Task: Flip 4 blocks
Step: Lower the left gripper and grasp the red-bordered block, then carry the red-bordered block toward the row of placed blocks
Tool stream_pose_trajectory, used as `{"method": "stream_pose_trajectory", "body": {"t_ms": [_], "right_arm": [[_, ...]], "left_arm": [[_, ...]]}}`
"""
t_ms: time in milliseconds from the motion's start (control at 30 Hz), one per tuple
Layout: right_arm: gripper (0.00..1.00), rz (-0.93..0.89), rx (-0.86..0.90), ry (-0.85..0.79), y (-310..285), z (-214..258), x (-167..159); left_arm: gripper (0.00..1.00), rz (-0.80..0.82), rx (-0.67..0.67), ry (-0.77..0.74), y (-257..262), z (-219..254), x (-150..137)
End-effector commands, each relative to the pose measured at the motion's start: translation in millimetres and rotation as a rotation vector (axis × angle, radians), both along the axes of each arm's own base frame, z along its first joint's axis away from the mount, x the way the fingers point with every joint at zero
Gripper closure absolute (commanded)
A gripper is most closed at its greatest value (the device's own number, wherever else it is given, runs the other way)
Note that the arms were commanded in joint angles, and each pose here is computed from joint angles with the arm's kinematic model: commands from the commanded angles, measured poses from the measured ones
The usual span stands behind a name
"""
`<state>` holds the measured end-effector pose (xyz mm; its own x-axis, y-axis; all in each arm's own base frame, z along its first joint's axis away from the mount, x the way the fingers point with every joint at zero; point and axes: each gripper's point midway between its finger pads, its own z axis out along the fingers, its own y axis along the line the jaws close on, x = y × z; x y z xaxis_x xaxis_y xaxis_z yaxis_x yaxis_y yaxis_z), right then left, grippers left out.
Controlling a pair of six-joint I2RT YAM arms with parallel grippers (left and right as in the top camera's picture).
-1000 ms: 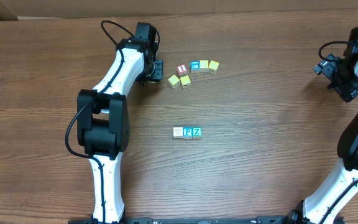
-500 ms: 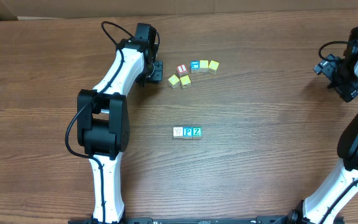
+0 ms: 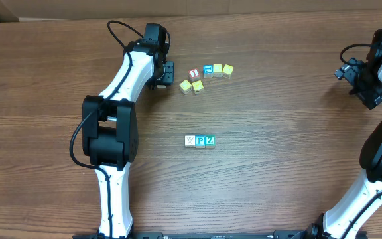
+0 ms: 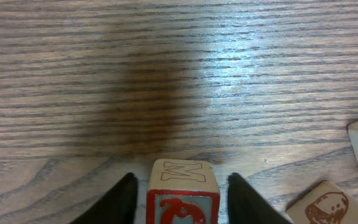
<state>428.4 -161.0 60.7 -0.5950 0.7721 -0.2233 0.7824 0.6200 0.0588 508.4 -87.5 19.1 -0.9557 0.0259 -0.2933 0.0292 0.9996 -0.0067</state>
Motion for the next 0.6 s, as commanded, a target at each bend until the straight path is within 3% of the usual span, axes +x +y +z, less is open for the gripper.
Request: {"method": "stream_pose_trajectory", "body": {"t_ms": [0, 267, 567], "right_arm": [[0.00, 0.003, -0.009, -0.030, -1, 10, 7], [0.00, 0.002, -0.010, -0.030, -1, 10, 7], [0.00, 0.002, -0.009, -0.030, -1, 10, 7]], "left_arm": [[0.67, -0.006, 0.021, 0.012, 3, -7, -1], [0.77, -0.003, 0.020, 0.030, 3, -7, -5], [0.75, 0.033, -0.007, -0.051, 3, 52, -5]]}}
